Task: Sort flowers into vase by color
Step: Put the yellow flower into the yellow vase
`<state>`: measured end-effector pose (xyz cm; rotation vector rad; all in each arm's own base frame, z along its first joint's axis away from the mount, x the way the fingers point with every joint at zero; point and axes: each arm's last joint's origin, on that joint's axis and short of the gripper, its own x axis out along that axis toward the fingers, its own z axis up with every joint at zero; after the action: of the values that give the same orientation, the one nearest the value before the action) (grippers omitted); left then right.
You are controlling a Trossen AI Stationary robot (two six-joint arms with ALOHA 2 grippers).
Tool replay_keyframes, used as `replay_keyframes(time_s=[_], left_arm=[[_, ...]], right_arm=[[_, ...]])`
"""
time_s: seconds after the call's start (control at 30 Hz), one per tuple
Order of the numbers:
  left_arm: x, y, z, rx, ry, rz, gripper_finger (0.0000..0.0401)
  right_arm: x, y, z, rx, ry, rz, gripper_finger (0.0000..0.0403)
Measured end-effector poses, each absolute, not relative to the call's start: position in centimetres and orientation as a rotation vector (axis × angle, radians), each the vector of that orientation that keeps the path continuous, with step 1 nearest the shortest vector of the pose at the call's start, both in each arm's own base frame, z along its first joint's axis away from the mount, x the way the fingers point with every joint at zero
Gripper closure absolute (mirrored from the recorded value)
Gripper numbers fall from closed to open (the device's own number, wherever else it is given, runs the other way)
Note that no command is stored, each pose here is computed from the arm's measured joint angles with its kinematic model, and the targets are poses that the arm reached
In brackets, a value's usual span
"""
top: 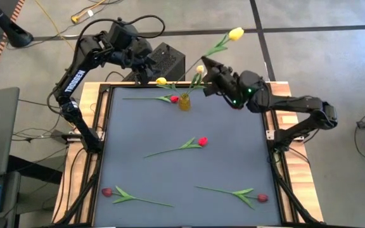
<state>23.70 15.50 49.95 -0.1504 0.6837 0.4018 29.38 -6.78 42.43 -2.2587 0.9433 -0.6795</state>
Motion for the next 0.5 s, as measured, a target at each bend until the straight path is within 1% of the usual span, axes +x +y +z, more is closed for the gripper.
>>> replay_keyframes(time_s=[0.17, 0.3, 0.4, 0.47, 0.5], left_arm=[[22.6, 14.9, 51.0, -0.119, 0.637, 0.4, 0.0214], [22.1, 14.3, 51.5, -0.121, 0.603, 0.365, 0.0214], [22.1, 13.7, 52.2, -0.22, 0.503, 0.178, 0.0214], [22.4, 13.2, 52.7, -0.313, 0.44, 0.016, 0.0214], [22.7, 12.9, 52.8, -0.351, 0.423, -0.036, 0.0214]], right_arm=[[29.7, -3.6, 43.0, -2.273, 0.813, -0.703, 0.0383], [30.0, -1.3, 42.8, -2.311, 0.736, -0.641, 0.0383], [30.2, 0.0, 42.1, -2.369, 0.714, -0.531, 0.0383], [30.3, 0.5, 41.9, -2.395, 0.692, -0.488, 0.0383], [30.4, 0.7, 41.8, -2.404, 0.677, -0.477, 0.0383]])
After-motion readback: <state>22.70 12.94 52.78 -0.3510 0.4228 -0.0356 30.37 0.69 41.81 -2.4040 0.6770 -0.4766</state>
